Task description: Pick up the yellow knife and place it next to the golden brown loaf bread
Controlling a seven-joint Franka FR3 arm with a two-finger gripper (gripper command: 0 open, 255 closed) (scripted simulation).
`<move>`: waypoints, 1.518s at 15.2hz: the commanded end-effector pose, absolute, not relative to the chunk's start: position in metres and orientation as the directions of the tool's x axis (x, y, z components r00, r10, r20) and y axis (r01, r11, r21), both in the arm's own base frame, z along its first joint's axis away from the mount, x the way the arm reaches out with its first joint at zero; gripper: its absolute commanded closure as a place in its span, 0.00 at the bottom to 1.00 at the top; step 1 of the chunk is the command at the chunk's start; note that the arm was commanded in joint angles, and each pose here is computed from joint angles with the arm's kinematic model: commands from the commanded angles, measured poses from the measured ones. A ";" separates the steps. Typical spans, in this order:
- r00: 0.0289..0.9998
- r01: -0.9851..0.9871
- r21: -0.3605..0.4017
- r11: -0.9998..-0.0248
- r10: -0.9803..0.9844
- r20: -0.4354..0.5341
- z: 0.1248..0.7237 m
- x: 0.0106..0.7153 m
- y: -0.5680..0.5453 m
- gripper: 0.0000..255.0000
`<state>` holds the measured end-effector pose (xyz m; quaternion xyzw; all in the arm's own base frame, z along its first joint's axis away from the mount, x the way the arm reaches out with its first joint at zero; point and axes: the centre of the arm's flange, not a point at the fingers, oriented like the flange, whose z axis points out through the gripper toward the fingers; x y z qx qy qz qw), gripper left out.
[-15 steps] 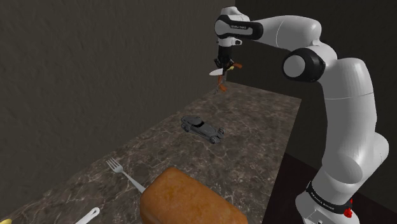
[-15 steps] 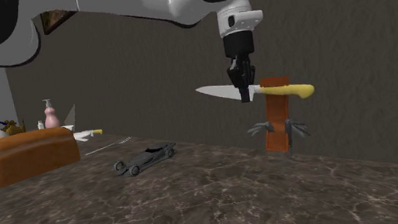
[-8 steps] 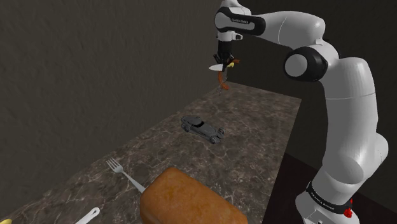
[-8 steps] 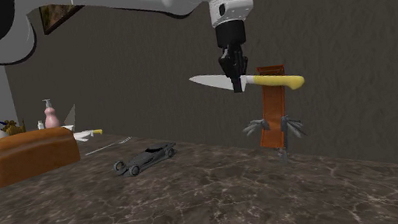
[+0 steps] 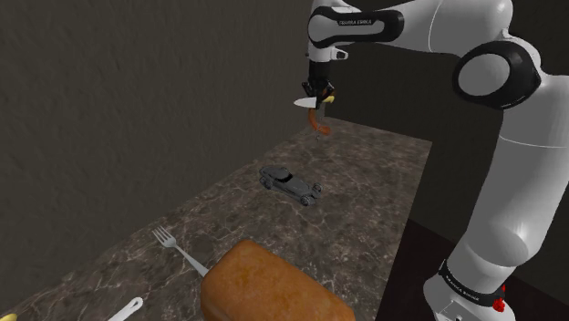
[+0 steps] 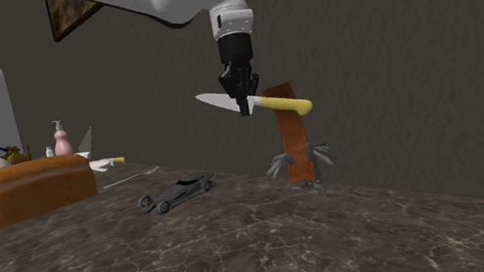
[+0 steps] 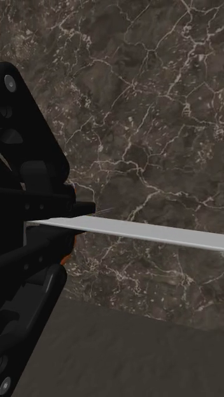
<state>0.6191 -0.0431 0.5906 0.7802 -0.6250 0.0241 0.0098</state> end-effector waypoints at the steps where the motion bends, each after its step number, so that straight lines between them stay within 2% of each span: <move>1: 0.217 -0.976 -0.014 -0.218 -0.975 0.050 0.590 0.605 -0.020 1.00; 23: 0.217 -0.976 -0.014 -0.218 -0.975 0.050 0.591 0.445 0.222 1.00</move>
